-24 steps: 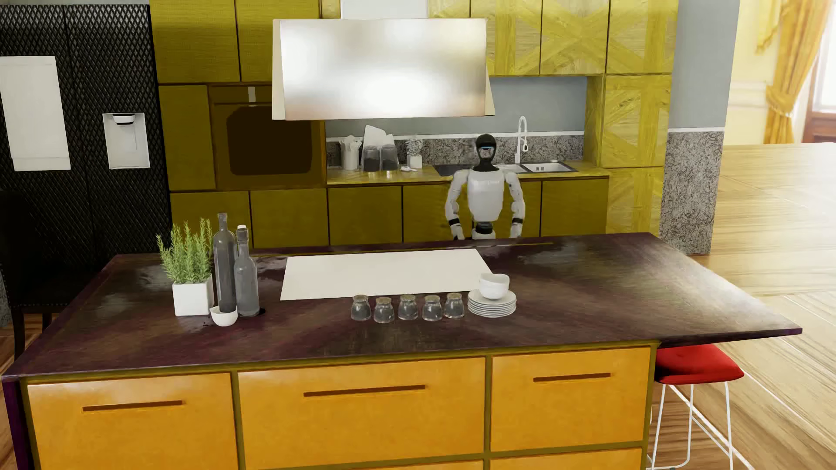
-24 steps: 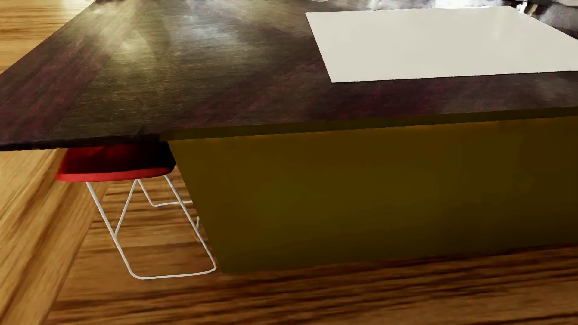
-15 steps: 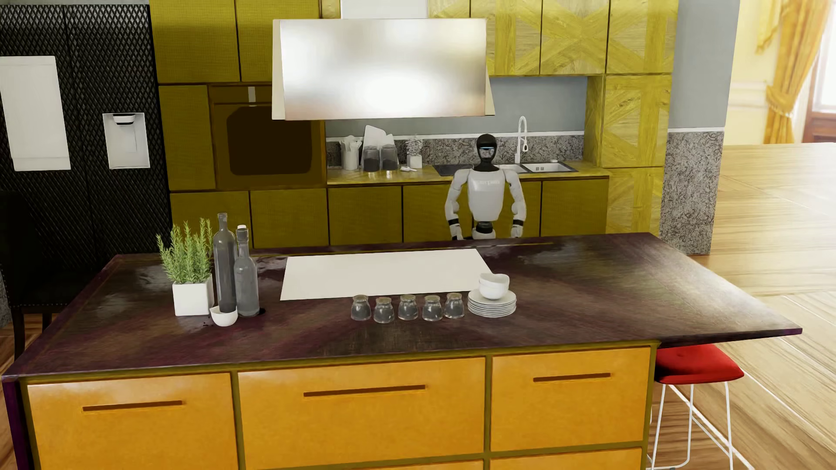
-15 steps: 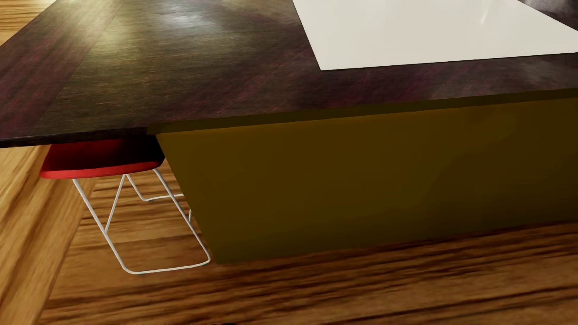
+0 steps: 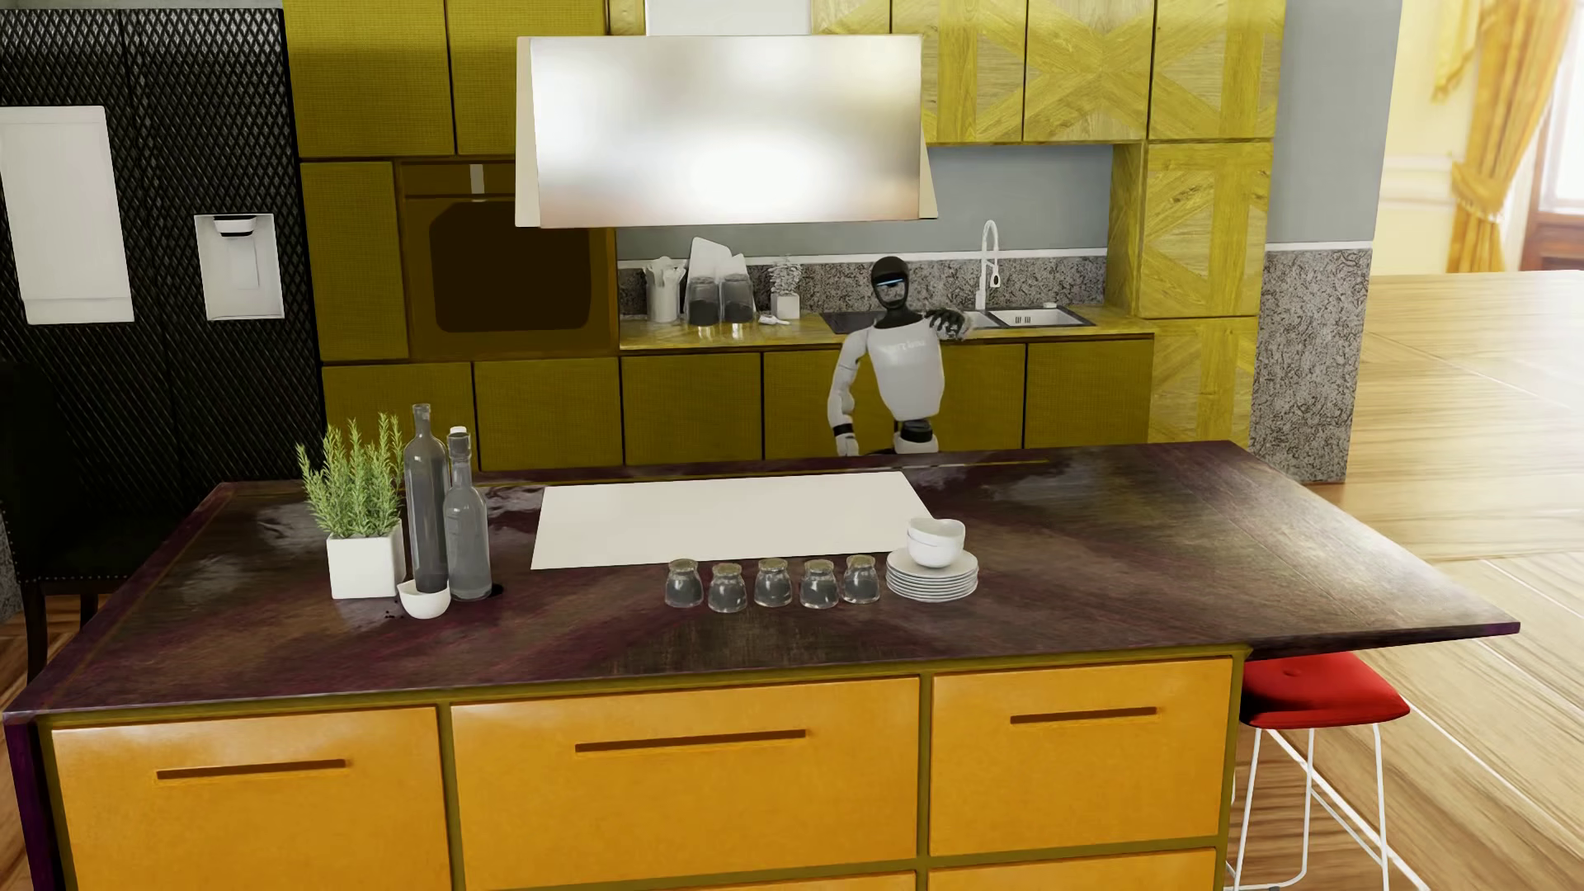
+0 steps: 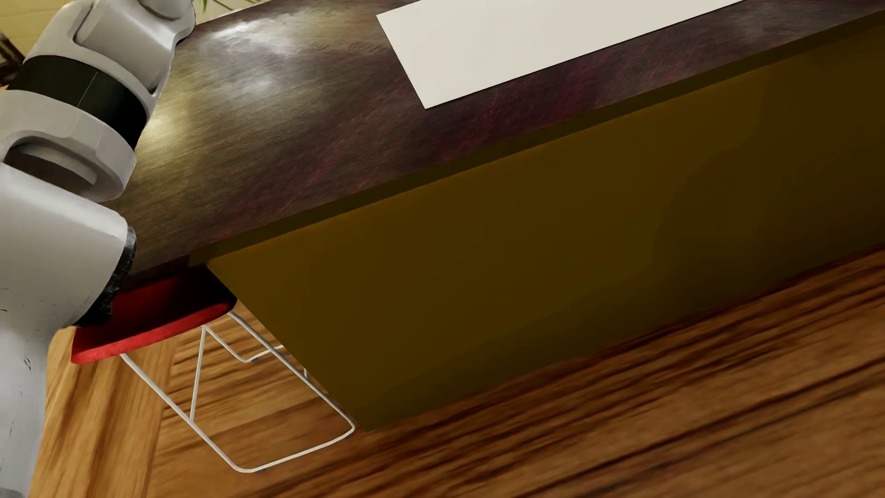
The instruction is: Reach forward
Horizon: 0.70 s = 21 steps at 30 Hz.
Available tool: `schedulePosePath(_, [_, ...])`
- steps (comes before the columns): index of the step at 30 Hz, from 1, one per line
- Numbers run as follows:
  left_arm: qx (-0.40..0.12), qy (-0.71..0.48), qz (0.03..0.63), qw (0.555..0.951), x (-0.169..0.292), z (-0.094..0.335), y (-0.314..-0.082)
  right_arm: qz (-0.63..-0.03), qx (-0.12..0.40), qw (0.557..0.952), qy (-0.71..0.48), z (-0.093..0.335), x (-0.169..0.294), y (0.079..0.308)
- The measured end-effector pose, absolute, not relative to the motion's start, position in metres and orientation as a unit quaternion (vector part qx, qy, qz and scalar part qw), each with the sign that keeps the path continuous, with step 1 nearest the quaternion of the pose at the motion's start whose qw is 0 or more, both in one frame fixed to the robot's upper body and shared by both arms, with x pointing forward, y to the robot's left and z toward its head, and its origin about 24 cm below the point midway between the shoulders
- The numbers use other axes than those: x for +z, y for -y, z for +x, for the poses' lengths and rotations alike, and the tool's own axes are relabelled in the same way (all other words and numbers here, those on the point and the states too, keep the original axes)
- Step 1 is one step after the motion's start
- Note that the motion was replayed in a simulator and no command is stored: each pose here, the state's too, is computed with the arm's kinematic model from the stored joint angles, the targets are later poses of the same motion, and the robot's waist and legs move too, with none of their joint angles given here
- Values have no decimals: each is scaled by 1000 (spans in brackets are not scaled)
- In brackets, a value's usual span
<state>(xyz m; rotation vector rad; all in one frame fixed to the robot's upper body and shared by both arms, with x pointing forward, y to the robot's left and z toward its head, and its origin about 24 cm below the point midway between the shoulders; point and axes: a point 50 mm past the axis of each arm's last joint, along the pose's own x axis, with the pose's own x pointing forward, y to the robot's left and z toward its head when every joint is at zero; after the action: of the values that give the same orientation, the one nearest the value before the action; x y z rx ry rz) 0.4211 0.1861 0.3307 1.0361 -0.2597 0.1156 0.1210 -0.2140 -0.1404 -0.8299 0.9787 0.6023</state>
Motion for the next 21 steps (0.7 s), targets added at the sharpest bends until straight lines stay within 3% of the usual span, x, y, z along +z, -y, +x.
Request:
schedulePosePath(4, [34, 81, 525, 847, 300, 428, -179, -384, 279, 749, -461, 115, -144, 215])
schedulePosePath(12, [30, 100, 510, 854, 310, 428, -170, -368, 281, 764, -449, 117, -143, 205])
schedulePosePath(21, [29, 90, 521, 848, 304, 428, -172, -376, 274, 760, -455, 117, -142, 213])
